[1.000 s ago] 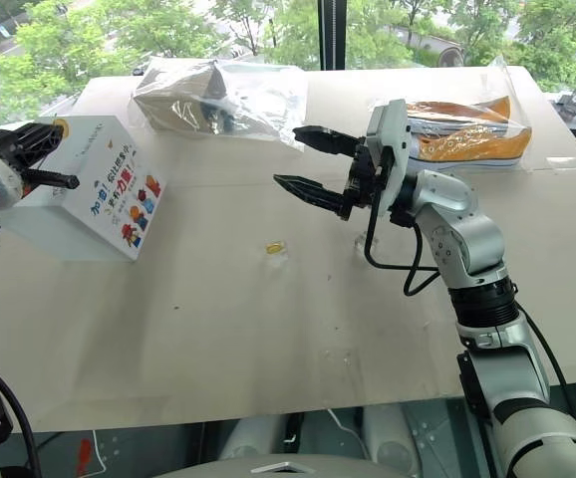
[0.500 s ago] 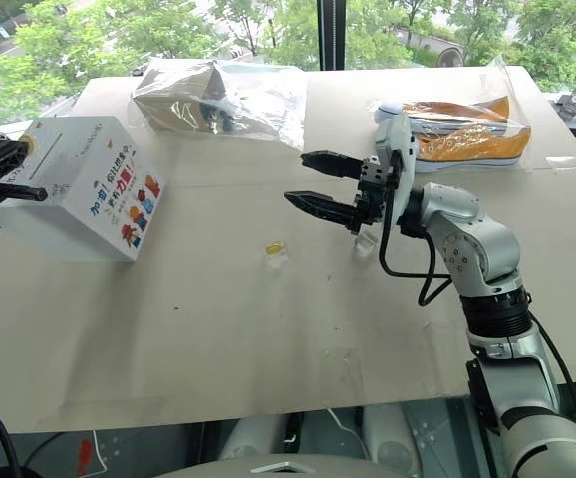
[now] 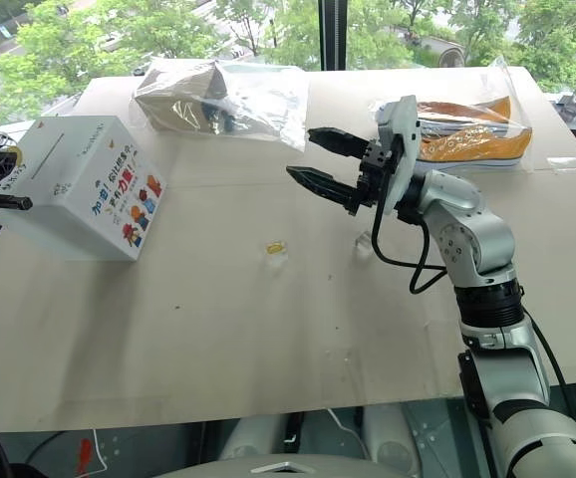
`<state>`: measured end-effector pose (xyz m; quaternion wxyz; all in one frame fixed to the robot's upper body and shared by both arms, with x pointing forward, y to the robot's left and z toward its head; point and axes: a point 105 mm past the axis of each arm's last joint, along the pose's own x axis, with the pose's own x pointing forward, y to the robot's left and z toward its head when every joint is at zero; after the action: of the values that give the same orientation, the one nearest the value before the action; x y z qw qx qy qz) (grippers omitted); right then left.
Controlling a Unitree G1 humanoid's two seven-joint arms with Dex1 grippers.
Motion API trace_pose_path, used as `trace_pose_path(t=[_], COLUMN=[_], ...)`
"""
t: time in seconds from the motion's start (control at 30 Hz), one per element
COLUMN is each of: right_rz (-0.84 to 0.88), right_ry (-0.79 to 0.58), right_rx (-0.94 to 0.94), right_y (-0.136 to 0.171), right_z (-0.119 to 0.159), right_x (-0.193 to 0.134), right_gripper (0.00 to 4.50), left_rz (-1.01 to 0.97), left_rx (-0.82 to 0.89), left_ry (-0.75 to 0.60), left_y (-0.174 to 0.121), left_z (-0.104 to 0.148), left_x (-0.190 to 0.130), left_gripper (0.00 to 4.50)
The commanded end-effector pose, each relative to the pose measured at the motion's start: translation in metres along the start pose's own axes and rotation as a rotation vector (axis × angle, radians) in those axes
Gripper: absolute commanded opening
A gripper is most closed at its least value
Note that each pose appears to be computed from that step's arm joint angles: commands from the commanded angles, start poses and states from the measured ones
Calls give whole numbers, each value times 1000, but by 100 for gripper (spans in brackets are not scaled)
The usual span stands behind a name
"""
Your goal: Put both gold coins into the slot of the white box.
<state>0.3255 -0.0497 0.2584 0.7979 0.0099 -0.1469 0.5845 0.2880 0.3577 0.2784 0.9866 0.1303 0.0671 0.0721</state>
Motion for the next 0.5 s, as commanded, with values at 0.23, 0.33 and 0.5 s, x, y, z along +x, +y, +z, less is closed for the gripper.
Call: trace_pose_path(t=[0.23,0.33,0.5], right_rz=[3,1,-1], right_ry=[-47,-48,-52], right_rx=[-41,-39,-37], right_y=[3,3,3], right_z=[14,14,13], right_x=[0,0,0], right_gripper=[373,373,373], left_rz=[2,-6,-60], left_rx=[-38,-49,-84], left_ry=[-37,-33,-43], left_y=[5,3,-9], left_z=[-3,-7,-10], left_x=[9,13,20], left_gripper=[0,0,0])
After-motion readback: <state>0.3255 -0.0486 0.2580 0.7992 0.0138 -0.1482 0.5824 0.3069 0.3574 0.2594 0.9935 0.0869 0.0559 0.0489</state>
